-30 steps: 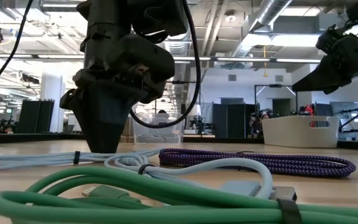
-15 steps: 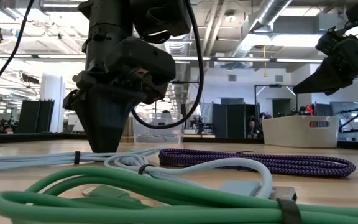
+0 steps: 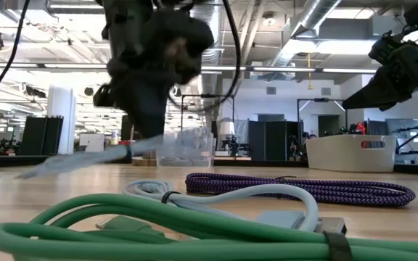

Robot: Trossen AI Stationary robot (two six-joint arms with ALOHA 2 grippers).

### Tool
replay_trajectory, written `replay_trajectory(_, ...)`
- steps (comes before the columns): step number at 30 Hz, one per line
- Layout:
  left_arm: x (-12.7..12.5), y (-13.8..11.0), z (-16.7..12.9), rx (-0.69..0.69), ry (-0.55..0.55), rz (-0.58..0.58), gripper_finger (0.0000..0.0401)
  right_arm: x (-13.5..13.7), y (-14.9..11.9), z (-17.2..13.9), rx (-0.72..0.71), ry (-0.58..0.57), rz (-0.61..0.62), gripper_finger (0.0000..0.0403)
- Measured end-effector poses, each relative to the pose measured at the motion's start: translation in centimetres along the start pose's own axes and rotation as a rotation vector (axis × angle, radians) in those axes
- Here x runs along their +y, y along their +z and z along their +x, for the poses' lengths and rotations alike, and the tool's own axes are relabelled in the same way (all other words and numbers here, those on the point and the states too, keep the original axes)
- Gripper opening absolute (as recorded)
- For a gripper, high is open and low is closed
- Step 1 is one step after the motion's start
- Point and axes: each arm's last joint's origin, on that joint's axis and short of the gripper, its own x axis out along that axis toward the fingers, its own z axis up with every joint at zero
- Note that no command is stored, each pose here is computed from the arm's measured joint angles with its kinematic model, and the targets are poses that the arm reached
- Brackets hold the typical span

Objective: Pick & Place USB Port
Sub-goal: Put the top light blue charger cable into the transparent bin

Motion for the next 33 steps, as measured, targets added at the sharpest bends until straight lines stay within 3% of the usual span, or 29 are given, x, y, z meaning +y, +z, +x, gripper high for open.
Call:
replay_trajectory(12,3.8,4.3,-8.6,-0.343,0.02,0.109,0.0004,0.0,0.0,0.0,-0.003,0.0,0.001,0.0058)
replay_trajectory(17,6.3,6.5,-10.8,-0.443,0.047,0.109,0.0004,0.0,0.0,0.0,-0.003,0.0,0.001,0.0058)
replay_trajectory(24,7.6,9.8,-13.7,-0.647,0.02,0.172,0.0004,0.0,0.0,0.0,-0.004,0.0,0.001,0.0058)
replay_trajectory(33,9.1,12.2,-17.1,-0.824,0.233,0.208,0.0004,0.0,0.0,0.0,-0.004,0.0,0.001,0.0058)
